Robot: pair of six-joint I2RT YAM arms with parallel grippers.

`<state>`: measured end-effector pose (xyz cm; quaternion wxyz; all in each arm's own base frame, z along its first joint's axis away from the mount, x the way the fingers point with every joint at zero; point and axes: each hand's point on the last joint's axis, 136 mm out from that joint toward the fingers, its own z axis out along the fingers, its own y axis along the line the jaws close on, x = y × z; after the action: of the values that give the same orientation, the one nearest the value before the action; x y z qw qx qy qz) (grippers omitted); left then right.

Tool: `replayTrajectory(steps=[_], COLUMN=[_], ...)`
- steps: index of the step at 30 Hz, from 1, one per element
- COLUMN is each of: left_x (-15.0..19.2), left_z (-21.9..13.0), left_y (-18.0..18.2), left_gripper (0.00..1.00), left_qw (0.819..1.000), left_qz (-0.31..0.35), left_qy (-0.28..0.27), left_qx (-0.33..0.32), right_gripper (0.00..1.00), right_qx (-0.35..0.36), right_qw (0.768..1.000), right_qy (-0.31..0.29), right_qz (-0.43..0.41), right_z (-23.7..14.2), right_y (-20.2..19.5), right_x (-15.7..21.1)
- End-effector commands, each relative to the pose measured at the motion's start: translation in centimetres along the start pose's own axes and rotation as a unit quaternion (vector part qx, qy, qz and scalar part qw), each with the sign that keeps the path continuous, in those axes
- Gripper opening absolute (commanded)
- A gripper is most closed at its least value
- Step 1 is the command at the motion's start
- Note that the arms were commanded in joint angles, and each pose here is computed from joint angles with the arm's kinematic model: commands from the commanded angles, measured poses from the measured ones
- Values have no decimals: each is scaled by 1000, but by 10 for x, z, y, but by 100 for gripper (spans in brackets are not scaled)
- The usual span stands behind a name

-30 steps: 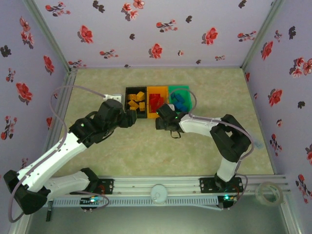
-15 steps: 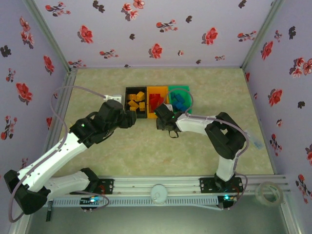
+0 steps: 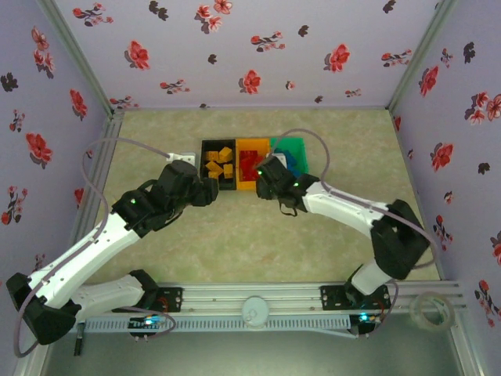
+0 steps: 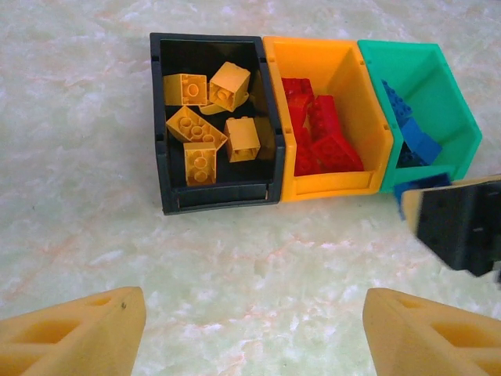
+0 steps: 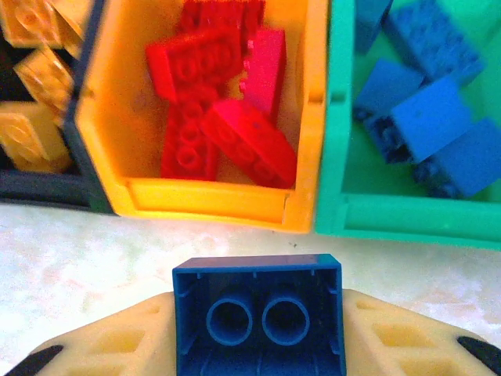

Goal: Sort the legos into containers by color

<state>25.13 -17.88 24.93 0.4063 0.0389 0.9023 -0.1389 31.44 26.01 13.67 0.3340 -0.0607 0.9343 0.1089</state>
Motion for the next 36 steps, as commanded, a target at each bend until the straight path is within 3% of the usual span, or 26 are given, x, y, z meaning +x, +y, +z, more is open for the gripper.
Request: replayTrajectory(steps=[1,11,24,30,36], left_x=[-3,-5,-14,-13,-14], left_z=[-5,-7,-18,-18,-15], left_y=[1,-4,-11,-11,-11], left_gripper=[73,72,72,71,73], left_qw=[1000,1000,999,999,999], left_qz=[-1,-1,10,11,14], left_qy=[-5,-11,-23,-23,-24], left_qx=[2,12,26,26,25], right_gripper=[42,42,43,55,69], right_qx=[30,31,35,48,51], right_qw=[999,997,999,999,998], right_qy=[-30,-67,-25,6,12], right_qz=[-25,-5,12,17,18], right_z=[-31,-71,-8,23,28], right_y=[-14,-55,-76,-84,-86], right_x=[-23,-83,-127,-123,-119])
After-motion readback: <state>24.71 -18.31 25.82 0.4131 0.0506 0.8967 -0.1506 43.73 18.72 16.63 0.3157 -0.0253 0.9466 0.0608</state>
